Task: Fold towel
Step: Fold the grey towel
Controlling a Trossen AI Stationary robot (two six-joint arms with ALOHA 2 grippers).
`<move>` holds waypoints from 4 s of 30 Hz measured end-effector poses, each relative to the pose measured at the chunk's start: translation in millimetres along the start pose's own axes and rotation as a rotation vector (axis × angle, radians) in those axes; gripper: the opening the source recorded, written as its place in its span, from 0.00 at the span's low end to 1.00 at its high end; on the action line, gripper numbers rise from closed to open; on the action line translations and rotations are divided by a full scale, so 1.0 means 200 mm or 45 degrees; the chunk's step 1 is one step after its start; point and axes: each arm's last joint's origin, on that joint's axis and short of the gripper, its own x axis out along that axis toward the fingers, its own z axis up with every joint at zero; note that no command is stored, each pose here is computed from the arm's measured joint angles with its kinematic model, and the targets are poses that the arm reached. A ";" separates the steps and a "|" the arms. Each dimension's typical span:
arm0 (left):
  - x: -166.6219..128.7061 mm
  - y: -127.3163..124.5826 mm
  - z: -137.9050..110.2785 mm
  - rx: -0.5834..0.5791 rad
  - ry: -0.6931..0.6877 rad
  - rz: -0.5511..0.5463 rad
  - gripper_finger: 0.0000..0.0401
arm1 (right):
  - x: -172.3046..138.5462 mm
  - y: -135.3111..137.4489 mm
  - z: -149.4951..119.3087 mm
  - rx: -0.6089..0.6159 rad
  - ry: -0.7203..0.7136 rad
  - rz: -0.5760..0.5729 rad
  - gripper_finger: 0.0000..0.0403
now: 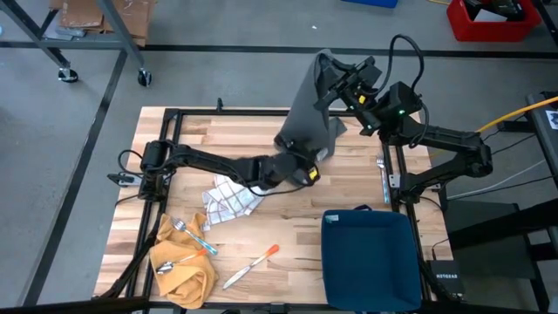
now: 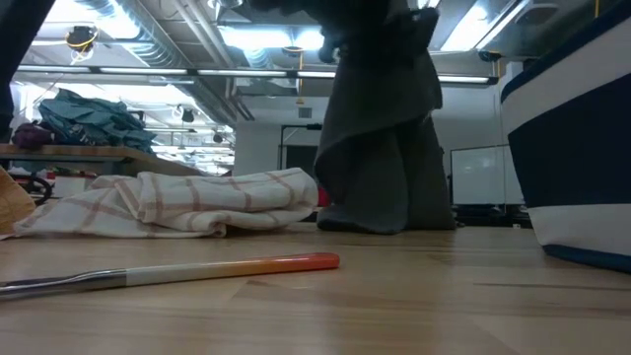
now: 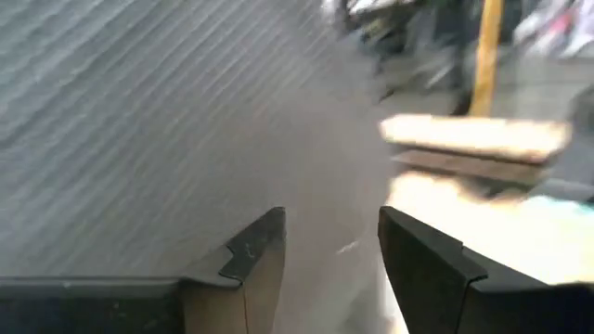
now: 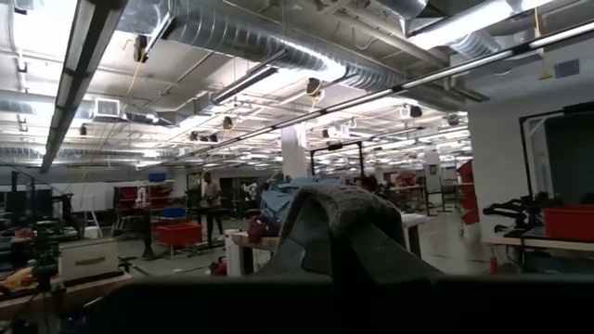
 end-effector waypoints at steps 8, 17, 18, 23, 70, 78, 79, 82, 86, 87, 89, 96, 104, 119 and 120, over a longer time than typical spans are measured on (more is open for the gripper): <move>0.04 0.09 -0.03 0.382 0.132 0.393 0.41 | 0.00 0.00 0.00 -0.001 0.004 0.014 0.00; 0.11 0.21 -0.04 0.652 0.336 0.769 0.41 | -0.01 0.02 -0.02 -0.126 0.080 -0.067 0.00; 0.11 0.21 -0.04 0.716 0.368 0.786 0.41 | -0.01 0.01 -0.02 -0.129 0.085 -0.075 0.00; 0.12 0.24 -0.06 0.885 0.455 0.806 0.41 | -0.01 0.01 -0.03 -0.147 0.111 -0.086 0.00; -0.11 0.19 0.18 -0.396 -0.021 0.113 0.41 | -0.02 -0.01 -0.04 -0.320 0.188 -0.254 0.00; -0.10 0.19 0.17 -0.553 -0.022 0.059 0.41 | -0.02 0.00 -0.04 -0.313 0.183 -0.241 0.00; -0.10 0.19 0.17 -0.564 -0.022 0.062 0.41 | -0.02 0.00 -0.04 -0.309 0.181 -0.234 0.00; -0.08 0.19 0.16 -0.592 -0.019 0.071 0.41 | -0.02 0.00 -0.04 -0.288 0.178 -0.231 0.00; -0.04 0.20 0.14 -0.630 -0.017 0.085 0.41 | -0.02 0.00 -0.04 -0.240 0.163 -0.201 0.00; -0.03 0.20 0.14 -0.635 -0.019 0.085 0.41 | -0.02 0.00 -0.04 -0.237 0.160 -0.196 0.00; -0.01 0.21 0.13 -0.653 -0.028 0.095 0.41 | -0.02 0.00 -0.04 -0.232 0.156 -0.197 0.00; 0.00 0.22 0.12 -0.654 -0.023 0.108 0.41 | -0.02 0.00 -0.03 -0.223 0.144 -0.200 0.00; 0.00 0.22 0.08 -0.513 0.053 0.208 0.28 | -0.02 0.00 -0.03 -0.226 0.142 -0.202 0.00; -0.13 0.11 0.05 -0.085 0.119 0.237 0.01 | -0.02 -0.01 -0.03 -0.348 0.176 -0.278 0.00; -0.15 0.10 0.05 -0.051 0.121 0.255 0.01 | -0.02 -0.01 -0.03 -0.349 0.176 -0.280 0.00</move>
